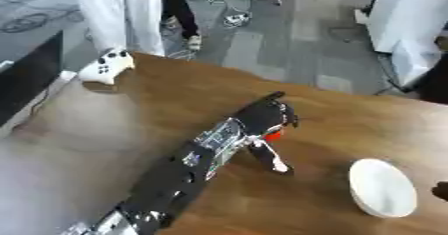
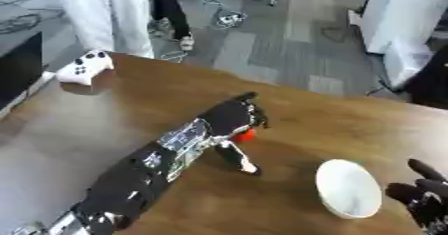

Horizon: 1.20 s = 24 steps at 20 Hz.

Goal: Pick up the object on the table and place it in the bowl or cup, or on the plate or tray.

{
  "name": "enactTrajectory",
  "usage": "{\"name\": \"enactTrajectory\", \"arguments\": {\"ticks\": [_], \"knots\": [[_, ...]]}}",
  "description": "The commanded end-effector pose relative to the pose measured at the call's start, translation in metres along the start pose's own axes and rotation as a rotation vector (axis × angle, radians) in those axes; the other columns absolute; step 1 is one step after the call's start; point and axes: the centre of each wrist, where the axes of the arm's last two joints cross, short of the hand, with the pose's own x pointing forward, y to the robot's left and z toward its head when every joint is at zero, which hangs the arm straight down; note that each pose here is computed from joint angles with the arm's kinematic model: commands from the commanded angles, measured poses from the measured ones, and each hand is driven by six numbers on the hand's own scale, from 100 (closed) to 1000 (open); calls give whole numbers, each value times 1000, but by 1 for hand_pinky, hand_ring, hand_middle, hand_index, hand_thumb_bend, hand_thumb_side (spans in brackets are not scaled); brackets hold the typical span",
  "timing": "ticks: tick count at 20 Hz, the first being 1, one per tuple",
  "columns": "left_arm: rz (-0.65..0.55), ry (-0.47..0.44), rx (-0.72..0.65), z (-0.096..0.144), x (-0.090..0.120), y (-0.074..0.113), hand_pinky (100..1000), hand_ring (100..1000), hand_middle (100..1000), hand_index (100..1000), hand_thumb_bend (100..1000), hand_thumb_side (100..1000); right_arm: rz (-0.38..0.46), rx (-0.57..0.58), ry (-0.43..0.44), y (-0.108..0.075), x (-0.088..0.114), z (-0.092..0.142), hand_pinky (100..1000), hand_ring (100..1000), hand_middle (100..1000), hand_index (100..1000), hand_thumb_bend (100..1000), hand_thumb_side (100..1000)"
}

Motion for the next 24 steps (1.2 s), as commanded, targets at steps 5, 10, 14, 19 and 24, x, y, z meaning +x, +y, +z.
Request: {"name": "enactTrajectory", "arguments": {"ticks": [5,10,14,19,24], "knots": [[5,60,-16,9,-8,-12,878,141,284,511,582,188,-10,1,-24,-1,8,-4,782,723,881,743,100,854],[-3,55,-52,14,-8,-26,900,192,320,529,571,197,-22,-1,-30,-1,9,-5,781,721,881,742,100,858],[5,72,-33,16,-8,-31,698,100,236,463,396,100,-32,-4,-34,-1,10,-6,779,720,880,742,100,863],[20,92,61,18,-6,-32,498,100,100,199,253,115,-44,-5,-38,0,11,-7,779,720,881,742,100,869],[50,93,190,19,-3,-35,356,100,100,115,318,100,-51,-6,-38,0,11,-7,779,720,881,742,100,872]]}}
